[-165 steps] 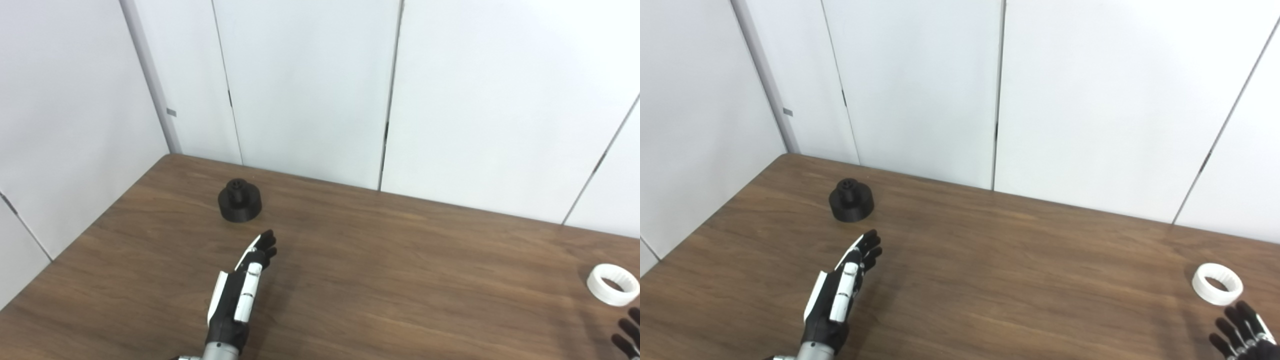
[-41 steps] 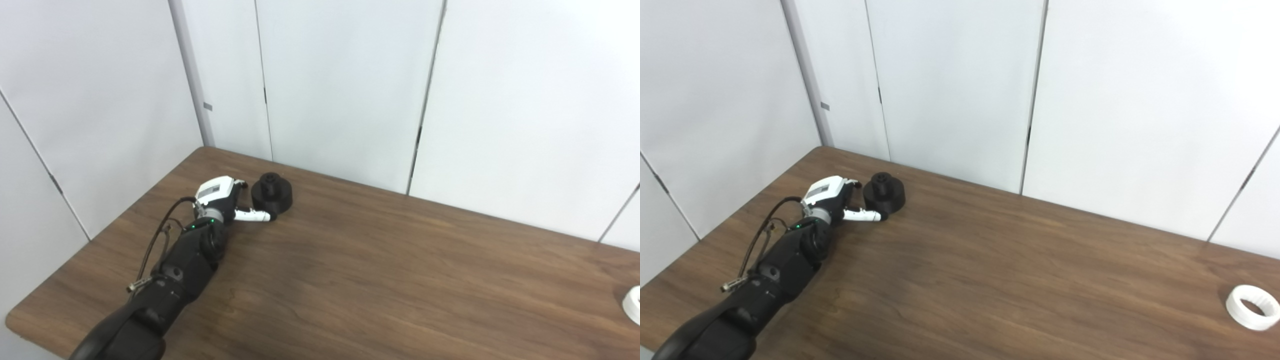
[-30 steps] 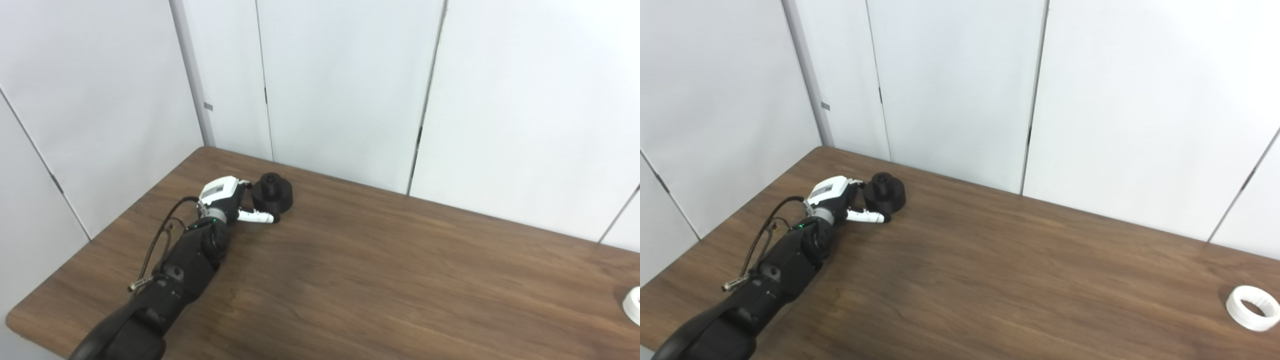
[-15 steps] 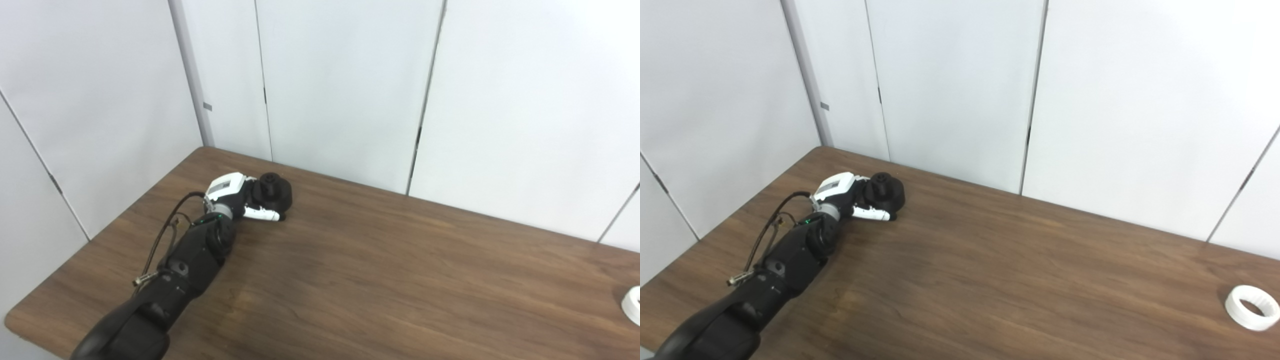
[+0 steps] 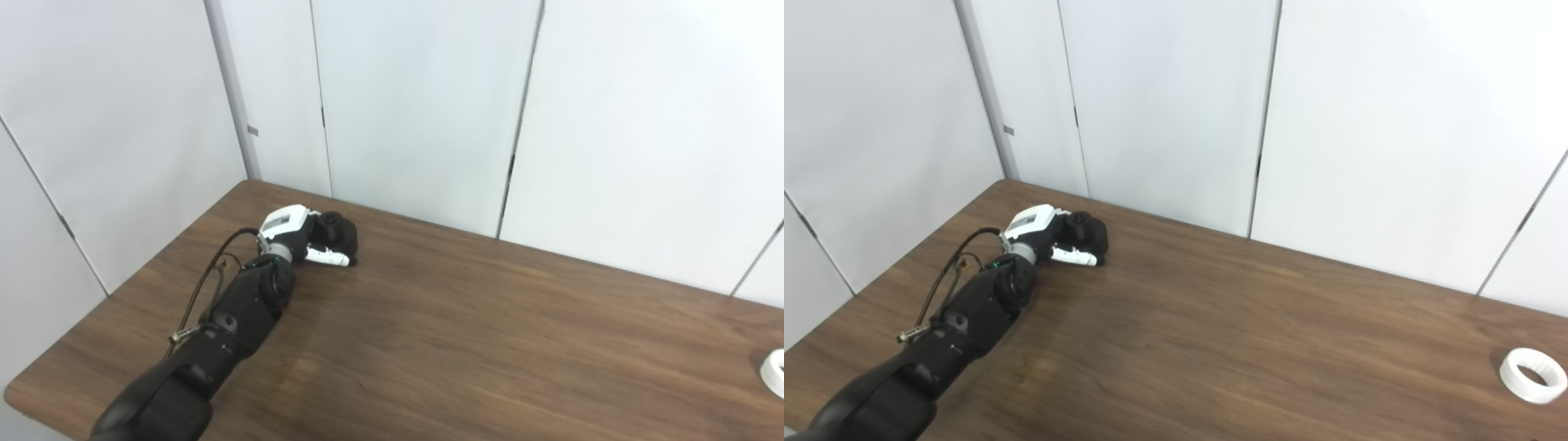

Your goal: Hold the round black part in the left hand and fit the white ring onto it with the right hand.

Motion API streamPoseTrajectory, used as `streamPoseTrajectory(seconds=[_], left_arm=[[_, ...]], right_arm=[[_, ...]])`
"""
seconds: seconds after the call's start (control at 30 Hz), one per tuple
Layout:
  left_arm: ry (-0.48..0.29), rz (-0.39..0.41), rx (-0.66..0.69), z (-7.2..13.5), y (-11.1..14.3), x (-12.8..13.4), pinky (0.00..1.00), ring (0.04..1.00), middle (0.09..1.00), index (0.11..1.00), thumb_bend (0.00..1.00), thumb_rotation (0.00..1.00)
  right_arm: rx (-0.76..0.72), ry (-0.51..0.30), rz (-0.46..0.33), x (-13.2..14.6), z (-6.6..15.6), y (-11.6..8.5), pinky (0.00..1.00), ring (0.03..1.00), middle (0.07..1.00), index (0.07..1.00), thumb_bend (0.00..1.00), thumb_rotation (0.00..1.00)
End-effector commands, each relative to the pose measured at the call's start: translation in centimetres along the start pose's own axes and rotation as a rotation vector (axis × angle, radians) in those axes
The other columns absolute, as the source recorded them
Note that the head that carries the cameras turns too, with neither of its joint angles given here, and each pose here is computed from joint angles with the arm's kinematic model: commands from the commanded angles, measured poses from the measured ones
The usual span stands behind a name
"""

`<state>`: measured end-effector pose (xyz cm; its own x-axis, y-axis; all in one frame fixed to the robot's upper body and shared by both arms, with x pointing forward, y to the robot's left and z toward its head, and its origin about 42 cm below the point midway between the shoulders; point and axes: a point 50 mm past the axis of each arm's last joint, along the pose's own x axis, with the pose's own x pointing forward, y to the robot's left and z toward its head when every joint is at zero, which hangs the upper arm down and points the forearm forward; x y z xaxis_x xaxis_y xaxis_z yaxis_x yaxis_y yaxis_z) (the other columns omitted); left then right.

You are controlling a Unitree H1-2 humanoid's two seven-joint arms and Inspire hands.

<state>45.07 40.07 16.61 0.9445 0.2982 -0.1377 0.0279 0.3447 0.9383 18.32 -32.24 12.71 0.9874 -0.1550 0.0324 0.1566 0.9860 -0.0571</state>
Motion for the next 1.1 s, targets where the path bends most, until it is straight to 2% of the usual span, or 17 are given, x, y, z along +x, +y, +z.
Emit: streamPoseTrajectory(seconds=[0.0,0.2,0.27,0.33,0.37,0.4,0.43,0.47,0.53,0.67,1.07], left_arm=[[-0.047,0.09,-0.003,1.7,3.3,1.1,1.0,1.0,0.957,0.839,1.0,0.54],[-0.043,0.098,0.003,1.6,3.2,1.1,1.0,0.994,0.93,0.79,1.0,0.53],[-0.04,0.1,-0.008,1.6,3.1,1.1,1.0,0.987,0.909,0.715,1.0,0.47],[-0.045,0.11,-0.004,1.5,3.0,1.1,1.0,0.972,0.883,0.635,0.95,0.39],[-0.045,0.119,-0.006,1.4,2.9,1.1,1.0,0.972,0.883,0.635,0.95,0.39],[-0.044,0.13,-0.008,1.3,2.8,1.2,1.0,0.961,0.866,0.582,0.91,0.33],[-0.043,0.14,-0.014,1.3,2.7,1.2,1.0,0.951,0.851,0.534,0.72,0.2],[-0.044,0.15,-0.022,1.3,2.7,1.1,1.0,0.94,0.834,0.503,0.61,0.12],[-0.045,0.165,-0.023,1.3,2.6,1.1,1.0,0.919,0.795,0.484,0.55,0.07],[-0.045,0.18,-0.019,0.9,2.2,1.1,0.98,0.893,0.754,0.479,0.52,0.05],[-0.048,0.169,-0.006,0.7,1.7,0.8,0.94,0.878,0.764,0.48,0.52,0.05]], right_arm=[[-0.015,-0.072,0.006,0.4,1.4,0.0,0.61,0.808,0.827,0.813,0.5,1.0],[-0.016,-0.068,-0.001,0.4,1.4,0.0,0.62,0.807,0.824,0.814,0.53,1.0],[-0.01,-0.071,0.001,0.4,1.5,0.0,0.62,0.808,0.825,0.809,0.52,1.0],[-0.008,-0.071,0.004,0.4,1.5,0.0,0.62,0.8,0.823,0.807,0.51,1.0],[-0.008,-0.068,0.003,0.4,1.5,0.0,0.62,0.8,0.823,0.807,0.51,1.0],[-0.008,-0.066,0.003,0.4,1.4,-0.1,0.62,0.803,0.826,0.812,0.52,1.0],[-0.007,-0.066,0.004,0.4,1.4,-0.1,0.62,0.807,0.83,0.816,0.52,1.0],[-0.006,-0.067,0.005,0.4,1.4,-0.1,0.62,0.807,0.832,0.818,0.51,1.0],[-0.004,-0.068,0.005,0.4,1.4,-0.1,0.63,0.805,0.833,0.818,0.51,1.0],[-0.006,-0.069,0.007,0.4,1.4,-0.2,0.63,0.807,0.83,0.812,0.52,1.0],[-0.012,-0.072,0.001,0.3,1.5,0.0,0.66,0.825,0.836,0.819,0.52,1.0]])
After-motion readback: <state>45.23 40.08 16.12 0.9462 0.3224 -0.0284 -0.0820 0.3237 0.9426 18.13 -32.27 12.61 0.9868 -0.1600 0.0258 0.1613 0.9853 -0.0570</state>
